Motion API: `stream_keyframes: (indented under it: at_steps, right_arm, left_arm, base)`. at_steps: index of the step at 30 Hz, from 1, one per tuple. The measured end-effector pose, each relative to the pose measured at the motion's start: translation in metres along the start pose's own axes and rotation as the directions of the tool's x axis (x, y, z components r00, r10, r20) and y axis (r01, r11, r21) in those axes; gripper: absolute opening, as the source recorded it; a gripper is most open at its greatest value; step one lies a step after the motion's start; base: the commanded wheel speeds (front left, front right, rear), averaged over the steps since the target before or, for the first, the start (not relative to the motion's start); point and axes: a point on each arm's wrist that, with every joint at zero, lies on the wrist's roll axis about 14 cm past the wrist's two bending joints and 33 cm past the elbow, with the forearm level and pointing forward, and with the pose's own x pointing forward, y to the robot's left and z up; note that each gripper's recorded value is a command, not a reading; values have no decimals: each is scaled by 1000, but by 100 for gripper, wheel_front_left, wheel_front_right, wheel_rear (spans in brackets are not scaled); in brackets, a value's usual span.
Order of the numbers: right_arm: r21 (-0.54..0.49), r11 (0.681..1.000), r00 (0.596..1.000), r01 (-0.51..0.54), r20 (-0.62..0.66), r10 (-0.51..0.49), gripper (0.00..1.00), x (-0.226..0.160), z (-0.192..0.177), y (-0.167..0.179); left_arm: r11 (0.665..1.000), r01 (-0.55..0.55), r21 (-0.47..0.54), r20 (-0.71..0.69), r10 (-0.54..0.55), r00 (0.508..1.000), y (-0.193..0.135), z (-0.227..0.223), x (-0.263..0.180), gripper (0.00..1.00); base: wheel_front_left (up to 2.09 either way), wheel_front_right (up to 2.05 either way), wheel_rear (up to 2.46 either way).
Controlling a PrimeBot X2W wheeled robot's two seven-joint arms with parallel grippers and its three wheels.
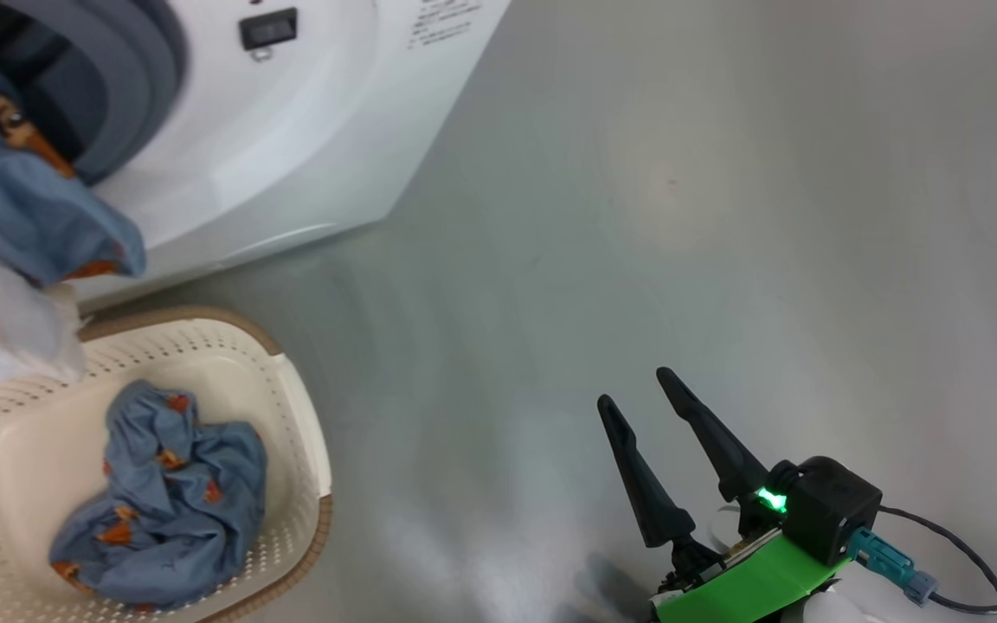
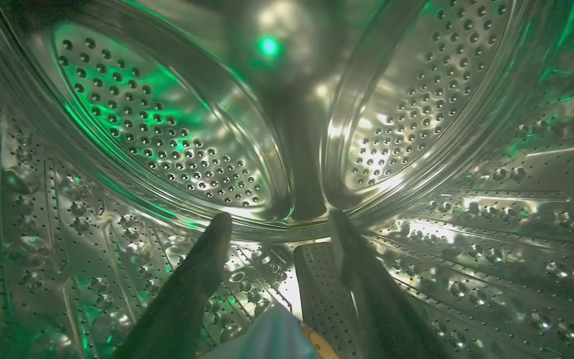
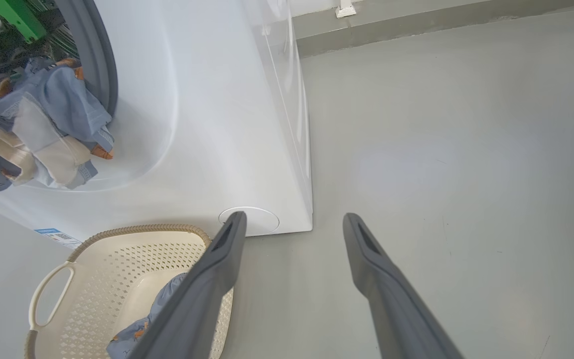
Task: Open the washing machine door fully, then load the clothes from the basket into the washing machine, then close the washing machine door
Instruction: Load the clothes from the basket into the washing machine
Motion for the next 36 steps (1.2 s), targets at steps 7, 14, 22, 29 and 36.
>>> stream_keyframes:
  at_steps: [7,14,22,29,36]
  right_arm:
    - [8,999,999,-33,27,33,100,0,8,9]
    - [0,998,997,-65,48,65,100,4,13,17]
    - [-12,994,991,-111,78,112,100,11,22,29]
    - [-50,989,983,-139,111,144,100,22,32,36]
    - [-83,980,974,-183,120,192,100,34,34,51]
  left_arm:
    - [1000,14,5,12,-14,1000,-13,24,-13,100]
    - [1000,3,3,-17,-3,1000,-14,24,-39,100]
    - [1000,27,15,-30,-27,999,-23,23,-76,100]
    - [999,46,-9,-40,-46,998,-29,13,-111,100]
    - [999,32,-35,-58,-34,998,-19,-3,-160,100]
  base:
    - [0,0,0]
    - [0,0,0]
    - [0,0,0]
    - [0,0,0]
    - [0,0,0]
